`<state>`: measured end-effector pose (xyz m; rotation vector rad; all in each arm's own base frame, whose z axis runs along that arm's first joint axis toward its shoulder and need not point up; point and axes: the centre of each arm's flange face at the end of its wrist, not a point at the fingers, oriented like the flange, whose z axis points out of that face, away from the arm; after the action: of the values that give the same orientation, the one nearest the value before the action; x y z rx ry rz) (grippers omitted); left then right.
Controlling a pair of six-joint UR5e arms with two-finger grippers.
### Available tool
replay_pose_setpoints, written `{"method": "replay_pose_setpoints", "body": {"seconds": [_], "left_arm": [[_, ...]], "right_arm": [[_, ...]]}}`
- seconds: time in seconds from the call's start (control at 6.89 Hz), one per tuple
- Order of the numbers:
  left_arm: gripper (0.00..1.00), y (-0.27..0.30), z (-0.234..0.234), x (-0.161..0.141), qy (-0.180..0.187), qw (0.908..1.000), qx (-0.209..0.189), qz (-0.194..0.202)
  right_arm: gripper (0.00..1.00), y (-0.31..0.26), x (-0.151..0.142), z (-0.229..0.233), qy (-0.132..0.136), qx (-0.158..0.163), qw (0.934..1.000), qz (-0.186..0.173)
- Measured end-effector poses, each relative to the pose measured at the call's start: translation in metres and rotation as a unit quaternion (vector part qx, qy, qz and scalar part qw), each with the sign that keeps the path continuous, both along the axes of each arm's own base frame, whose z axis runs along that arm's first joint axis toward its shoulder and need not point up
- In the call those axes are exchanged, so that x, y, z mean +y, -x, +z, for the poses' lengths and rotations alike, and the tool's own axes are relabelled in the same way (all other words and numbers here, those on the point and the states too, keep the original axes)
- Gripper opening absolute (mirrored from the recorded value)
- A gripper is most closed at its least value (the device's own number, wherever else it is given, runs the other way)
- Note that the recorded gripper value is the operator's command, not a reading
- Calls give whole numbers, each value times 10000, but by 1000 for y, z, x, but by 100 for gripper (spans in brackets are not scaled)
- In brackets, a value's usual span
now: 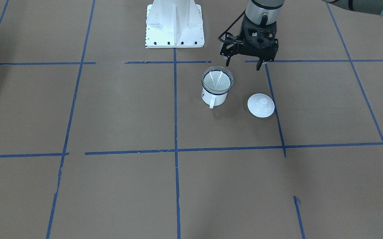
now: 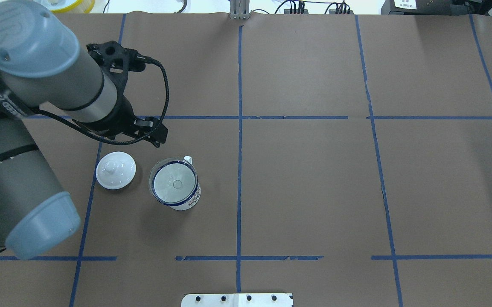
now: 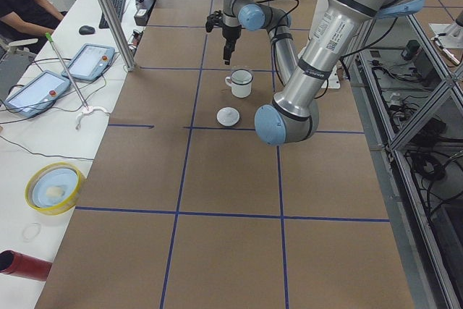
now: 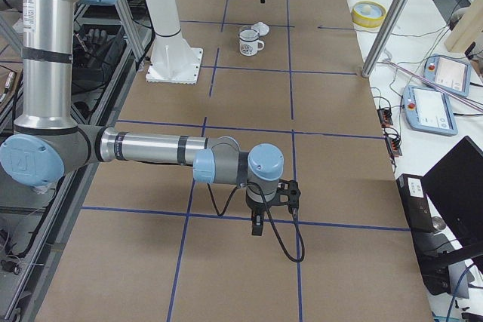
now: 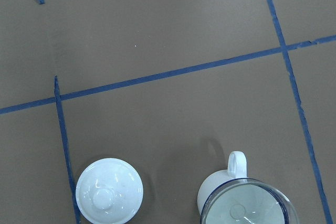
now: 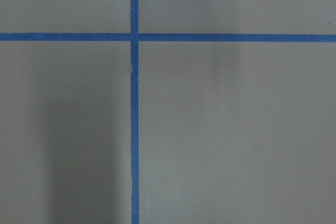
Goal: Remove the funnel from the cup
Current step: 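Move the left gripper over the glass funnel in the white mug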
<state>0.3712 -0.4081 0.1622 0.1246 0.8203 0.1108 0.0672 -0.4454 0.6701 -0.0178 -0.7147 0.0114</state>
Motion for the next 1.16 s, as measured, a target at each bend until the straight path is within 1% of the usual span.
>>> {"method": "replay_pose_setpoints", "body": {"seconds": [0.15, 0.29, 0.44, 0.73, 0.87, 1.02, 1.16], "left_arm": [[100, -33, -2, 18, 230, 9997, 14, -70], [97, -55, -1, 28, 314, 9994, -9, -125], [88, -72, 4, 29, 324, 9994, -21, -150], [82, -98, 13, 24, 384, 9989, 108, -259], [78, -106, 16, 26, 376, 9988, 123, -277], [72, -118, 19, 30, 306, 9990, 104, -297], [60, -129, 23, 31, 240, 9992, 95, -320]], "right_arm": [[100, 0, 0, 0, 0, 0, 10000, 0], [100, 0, 0, 0, -1, 0, 10000, 0], [100, 0, 0, 0, -1, 0, 10000, 0], [100, 0, 0, 0, -1, 0, 10000, 0], [100, 0, 0, 0, -1, 0, 10000, 0], [100, 0, 0, 0, -1, 0, 10000, 0], [100, 0, 0, 0, -1, 0, 10000, 0]]}}
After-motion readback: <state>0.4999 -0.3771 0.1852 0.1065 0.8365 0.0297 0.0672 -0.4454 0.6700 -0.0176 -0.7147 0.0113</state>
